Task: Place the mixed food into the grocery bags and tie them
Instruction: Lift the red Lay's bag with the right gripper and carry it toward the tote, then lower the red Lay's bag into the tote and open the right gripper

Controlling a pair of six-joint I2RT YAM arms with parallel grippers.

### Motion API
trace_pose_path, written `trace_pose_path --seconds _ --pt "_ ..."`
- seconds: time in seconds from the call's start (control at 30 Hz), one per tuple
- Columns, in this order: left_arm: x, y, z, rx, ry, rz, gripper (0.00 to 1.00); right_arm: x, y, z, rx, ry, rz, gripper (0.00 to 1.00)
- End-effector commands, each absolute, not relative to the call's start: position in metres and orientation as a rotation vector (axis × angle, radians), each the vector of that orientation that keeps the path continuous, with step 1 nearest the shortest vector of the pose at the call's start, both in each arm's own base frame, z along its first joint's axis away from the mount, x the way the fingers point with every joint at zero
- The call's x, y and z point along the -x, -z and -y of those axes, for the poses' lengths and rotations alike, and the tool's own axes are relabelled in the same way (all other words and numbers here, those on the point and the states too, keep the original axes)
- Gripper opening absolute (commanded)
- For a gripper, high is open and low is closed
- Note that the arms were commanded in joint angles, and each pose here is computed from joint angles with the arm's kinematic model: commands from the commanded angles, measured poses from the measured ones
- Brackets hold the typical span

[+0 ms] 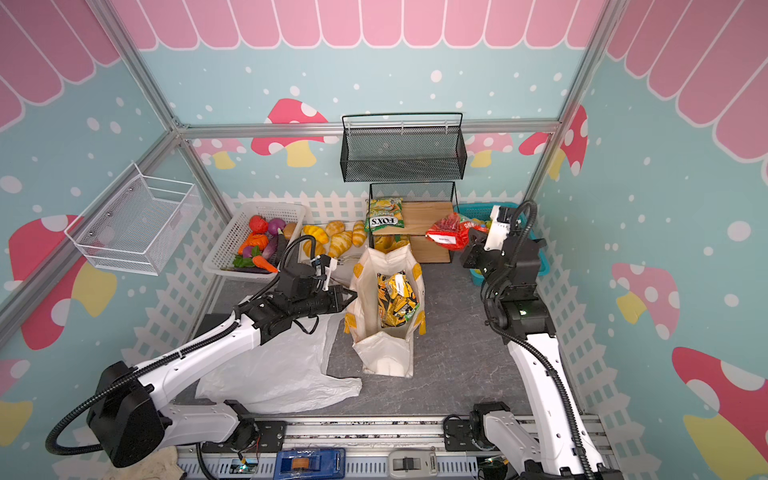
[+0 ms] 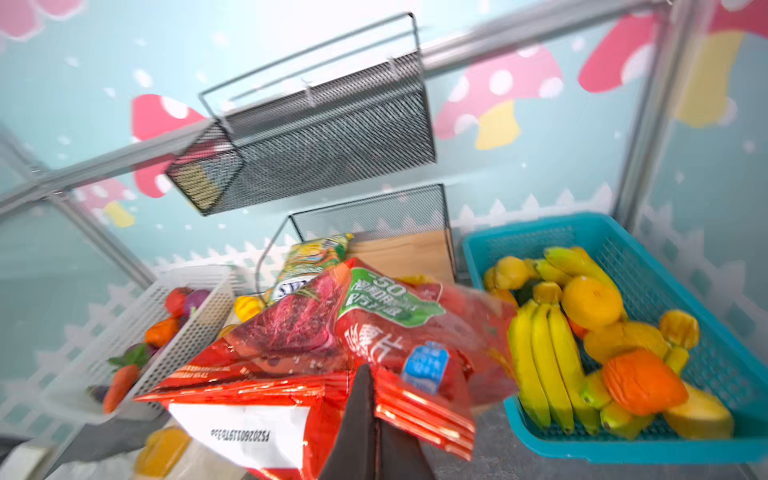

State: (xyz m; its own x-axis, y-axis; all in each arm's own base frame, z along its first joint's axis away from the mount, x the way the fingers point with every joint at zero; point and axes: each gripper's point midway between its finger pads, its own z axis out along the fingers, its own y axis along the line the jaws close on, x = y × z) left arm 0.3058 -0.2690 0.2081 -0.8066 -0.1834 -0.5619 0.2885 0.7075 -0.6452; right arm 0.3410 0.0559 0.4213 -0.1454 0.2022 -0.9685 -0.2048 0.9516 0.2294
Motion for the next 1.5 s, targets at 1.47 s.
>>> trace_pose_path --seconds 1.47 --pt "-0.31 -0.233 0.282 -0.123 1.081 -2.244 0.0 -0.294 -0.227 -0.234 1.103 -0.468 -2.315 0.25"
